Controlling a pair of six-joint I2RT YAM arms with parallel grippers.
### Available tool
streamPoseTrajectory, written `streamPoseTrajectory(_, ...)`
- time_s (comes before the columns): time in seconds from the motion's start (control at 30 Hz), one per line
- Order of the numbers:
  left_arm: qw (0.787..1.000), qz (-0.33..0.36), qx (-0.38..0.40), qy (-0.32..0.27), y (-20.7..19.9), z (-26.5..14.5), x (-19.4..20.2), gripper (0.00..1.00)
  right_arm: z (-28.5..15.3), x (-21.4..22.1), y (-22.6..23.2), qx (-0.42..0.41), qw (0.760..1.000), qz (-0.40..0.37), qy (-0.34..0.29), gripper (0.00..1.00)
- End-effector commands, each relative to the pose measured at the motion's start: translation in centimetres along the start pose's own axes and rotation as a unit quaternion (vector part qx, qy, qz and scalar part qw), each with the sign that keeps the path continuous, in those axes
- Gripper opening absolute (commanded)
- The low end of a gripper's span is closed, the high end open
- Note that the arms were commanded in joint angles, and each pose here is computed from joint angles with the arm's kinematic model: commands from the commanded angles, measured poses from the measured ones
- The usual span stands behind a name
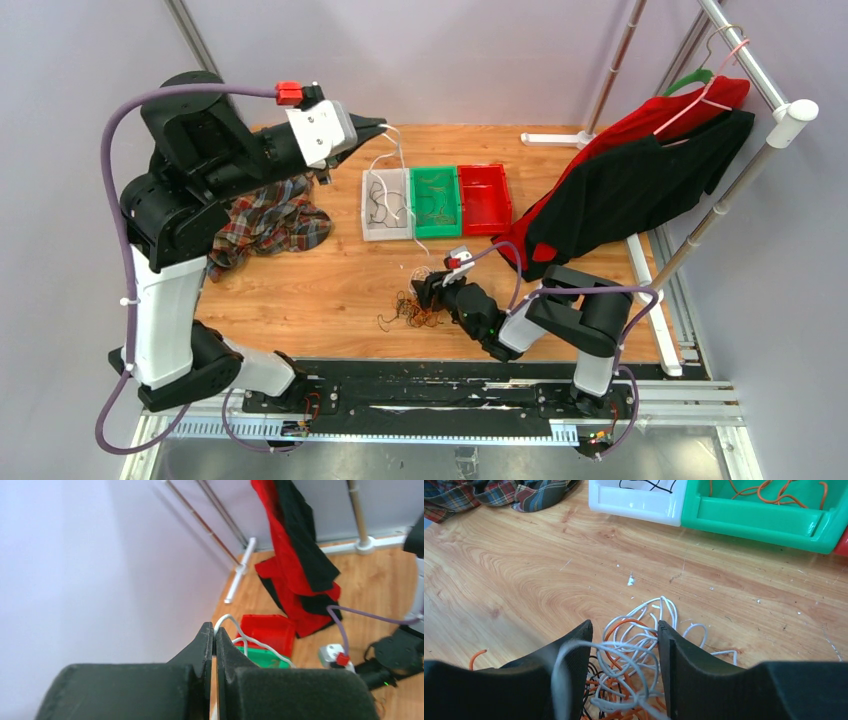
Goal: Untangle the cables
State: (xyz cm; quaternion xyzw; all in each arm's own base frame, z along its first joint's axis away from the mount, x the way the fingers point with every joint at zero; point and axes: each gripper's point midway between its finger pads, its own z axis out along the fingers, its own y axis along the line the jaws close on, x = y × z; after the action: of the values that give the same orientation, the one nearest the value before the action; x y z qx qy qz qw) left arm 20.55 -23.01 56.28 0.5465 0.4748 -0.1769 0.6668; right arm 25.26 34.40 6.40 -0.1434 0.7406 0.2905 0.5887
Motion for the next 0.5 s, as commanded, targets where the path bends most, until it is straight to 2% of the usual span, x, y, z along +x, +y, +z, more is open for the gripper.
streamPoseTrajectory(0.0,0.992,0.024,-0.107,-0.056,4.2,-0.6,-3.1,0.0,-0.5,-1.2,0.0,0.007,1.0,0.009,-0.018,0.51)
streamPoseTrajectory(0.1,0.974,0.042,-0.196,-0.103,7.1,-2.0,-5.0,0.0,-0.7,-1.2,0.2,0.0,1.0,0.009,-0.015,0.52)
streamPoseTrajectory(0.17,0.95,0.06,-0.268,-0.147,9.5,-3.6,-7.0,0.0,-0.8,-0.8,0.4,-0.007,1.0,0.007,-0.008,0.55)
streamPoseTrajectory(0.27,0.923,0.072,-0.336,-0.176,11.9,-5.4,-8.9,0.0,-1.0,-0.4,0.6,-0.015,1.0,0.007,0.001,0.57)
streamPoseTrajectory(0.33,0.924,0.081,-0.331,-0.171,12.2,-4.9,-9.1,0.0,-1.1,-0.5,0.7,-0.017,1.0,0.009,-0.001,0.57)
streamPoseTrajectory(0.47,0.947,0.076,-0.279,-0.14,11.1,-1.9,-7.0,0.0,-1.3,-2.8,1.1,-0.019,0.999,0.008,-0.025,0.58)
